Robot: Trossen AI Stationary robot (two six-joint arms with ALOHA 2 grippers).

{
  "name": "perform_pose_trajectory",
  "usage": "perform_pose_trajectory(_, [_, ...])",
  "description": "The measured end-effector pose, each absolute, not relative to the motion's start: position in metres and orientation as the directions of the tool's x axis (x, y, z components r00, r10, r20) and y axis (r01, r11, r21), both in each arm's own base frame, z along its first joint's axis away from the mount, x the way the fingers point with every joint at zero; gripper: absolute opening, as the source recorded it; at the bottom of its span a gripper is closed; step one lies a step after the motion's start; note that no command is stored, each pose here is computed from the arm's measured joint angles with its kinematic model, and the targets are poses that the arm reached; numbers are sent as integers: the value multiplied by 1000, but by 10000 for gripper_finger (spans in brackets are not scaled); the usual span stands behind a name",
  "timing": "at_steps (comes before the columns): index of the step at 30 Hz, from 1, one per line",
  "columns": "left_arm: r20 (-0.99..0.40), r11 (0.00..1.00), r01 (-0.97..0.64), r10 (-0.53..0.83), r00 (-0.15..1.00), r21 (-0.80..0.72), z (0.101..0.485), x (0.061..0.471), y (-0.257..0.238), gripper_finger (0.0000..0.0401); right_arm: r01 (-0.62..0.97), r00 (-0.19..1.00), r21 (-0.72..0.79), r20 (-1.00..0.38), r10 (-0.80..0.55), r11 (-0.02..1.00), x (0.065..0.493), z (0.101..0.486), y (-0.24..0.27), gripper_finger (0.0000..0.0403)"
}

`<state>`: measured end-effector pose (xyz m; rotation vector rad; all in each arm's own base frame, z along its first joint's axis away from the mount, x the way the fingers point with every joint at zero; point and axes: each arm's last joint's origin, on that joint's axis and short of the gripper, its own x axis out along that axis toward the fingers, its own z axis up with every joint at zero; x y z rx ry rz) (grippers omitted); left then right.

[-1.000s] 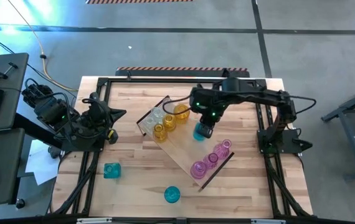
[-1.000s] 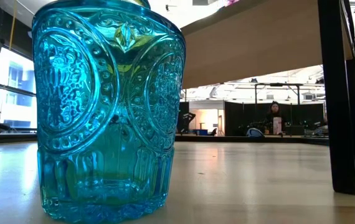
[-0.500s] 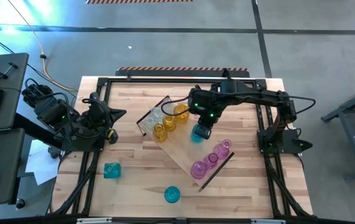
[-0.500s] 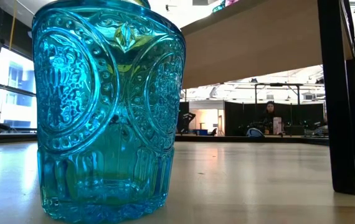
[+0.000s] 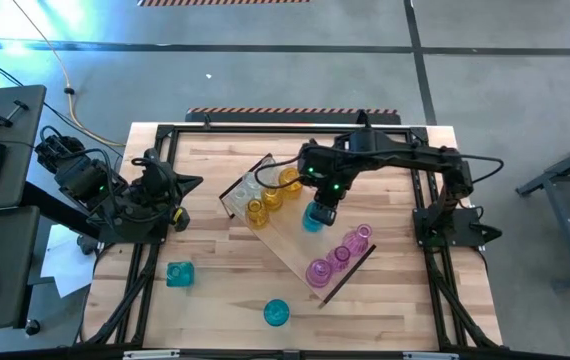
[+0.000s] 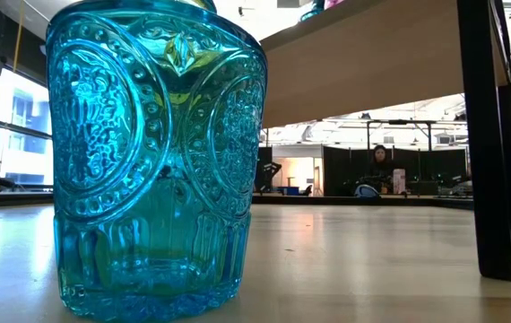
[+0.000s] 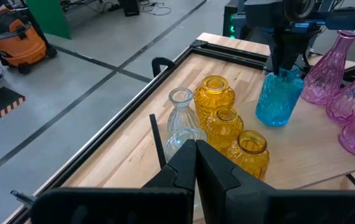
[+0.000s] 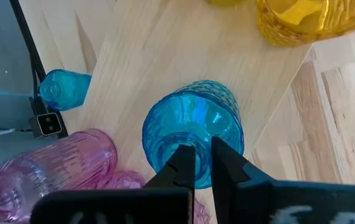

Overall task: Sort vases onto shelf
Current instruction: Put the top blue flower vase on the shelf

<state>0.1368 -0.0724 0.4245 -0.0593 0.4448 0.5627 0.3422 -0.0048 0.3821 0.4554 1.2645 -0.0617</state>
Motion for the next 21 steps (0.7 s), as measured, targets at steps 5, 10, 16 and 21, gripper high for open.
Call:
perform_pose_trajectory(5, [-423, 847, -528, 503, 754, 65, 424, 137, -72, 1, 280, 309, 293, -929, 203, 914, 345, 379, -5, 2])
perform_pose_trajectory(10, [-423, 847, -528, 503, 754, 65, 424, 137, -72, 1, 274, 313, 296, -927, 206, 915, 347, 379, -5, 25])
perform_pose_trajectory(16, [-423, 846, -528, 503, 753, 66, 424, 137, -72, 0, 267, 318, 299, -925, 209, 916, 347, 379, -5, 59])
perform_pose_trajectory(21, [-423, 847, -528, 503, 753, 66, 424, 137, -72, 0, 248, 332, 314, -916, 224, 917, 348, 380, -4, 74])
